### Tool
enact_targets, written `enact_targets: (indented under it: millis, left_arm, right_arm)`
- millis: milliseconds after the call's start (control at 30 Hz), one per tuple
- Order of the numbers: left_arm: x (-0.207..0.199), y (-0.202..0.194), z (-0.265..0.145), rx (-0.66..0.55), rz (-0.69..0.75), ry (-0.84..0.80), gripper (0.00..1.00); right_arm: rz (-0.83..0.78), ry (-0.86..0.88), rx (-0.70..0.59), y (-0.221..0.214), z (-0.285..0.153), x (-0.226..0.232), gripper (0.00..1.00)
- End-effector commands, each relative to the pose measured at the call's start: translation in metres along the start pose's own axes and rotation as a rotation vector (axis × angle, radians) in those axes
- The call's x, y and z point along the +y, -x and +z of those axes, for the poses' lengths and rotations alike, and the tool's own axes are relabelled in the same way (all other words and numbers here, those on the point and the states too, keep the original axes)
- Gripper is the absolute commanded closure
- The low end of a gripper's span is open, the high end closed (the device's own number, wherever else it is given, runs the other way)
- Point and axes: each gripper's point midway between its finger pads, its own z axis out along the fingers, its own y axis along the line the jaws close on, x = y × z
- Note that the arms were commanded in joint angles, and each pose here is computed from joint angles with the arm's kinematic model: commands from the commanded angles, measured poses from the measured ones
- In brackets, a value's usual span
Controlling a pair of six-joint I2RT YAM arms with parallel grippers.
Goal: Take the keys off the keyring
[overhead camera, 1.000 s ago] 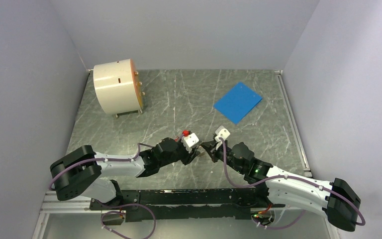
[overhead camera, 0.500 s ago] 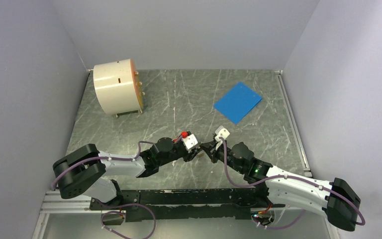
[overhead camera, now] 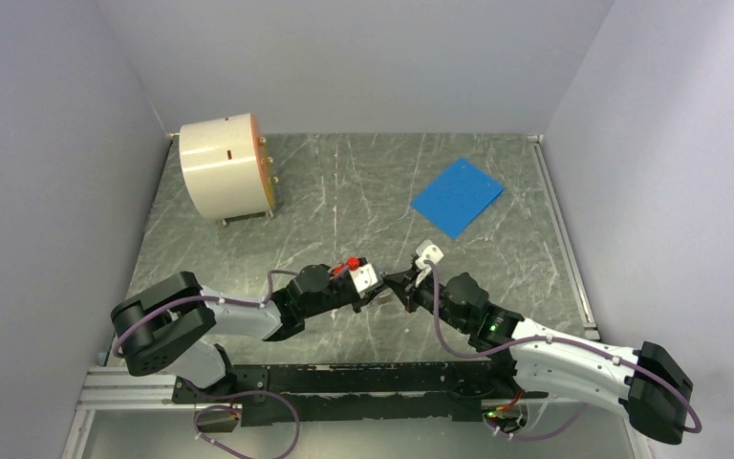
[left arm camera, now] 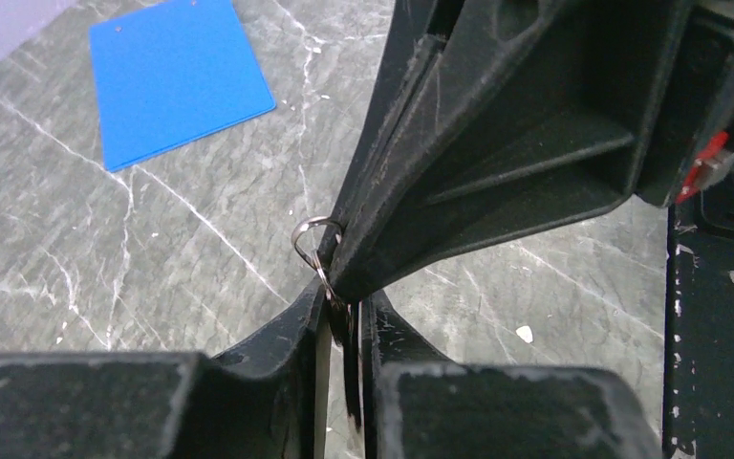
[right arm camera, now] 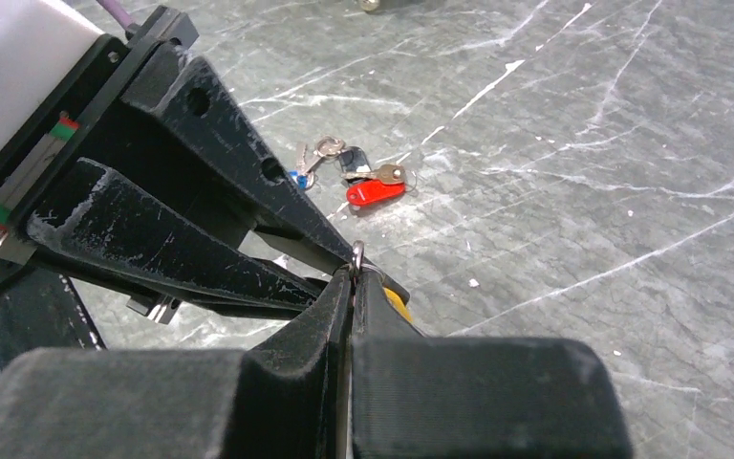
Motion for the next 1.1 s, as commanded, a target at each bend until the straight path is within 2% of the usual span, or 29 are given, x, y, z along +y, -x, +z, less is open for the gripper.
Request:
enact_targets:
  millis: [0, 133, 467, 733, 1067]
  left_arm:
    - [0.007, 0.023, -0.002, -0.119, 0.057, 0.017, 0.89]
    - [0.005, 0.026, -0.006, -0.144, 0.060, -0.005, 0.97]
    - [0.000, 0.034, -0.015, -0.178, 0.068, -0.085, 0.97]
    - [-0.019, 0.053, -0.031, -0.205, 0.122, -0.220, 0.97]
    - [-0.046, 0.055, -0.039, -0.114, 0.143, -0.430, 0.97]
  right_arm:
    - [0.056, 0.058, -0.115, 0.037, 0.000, 0.015, 1.00]
    - [0.064, 0.074, -0.127, 0.039, -0.004, 0.017, 0.92]
    - [0.004, 0.232, -0.156, 0.052, -0.024, 0.034, 0.61]
    - [0.021, 0.456, -0.176, 0.050, -0.042, 0.034, 0.55]
    - [-0.109, 0.634, -0.165, 0.056, -0.054, 0.056, 0.45]
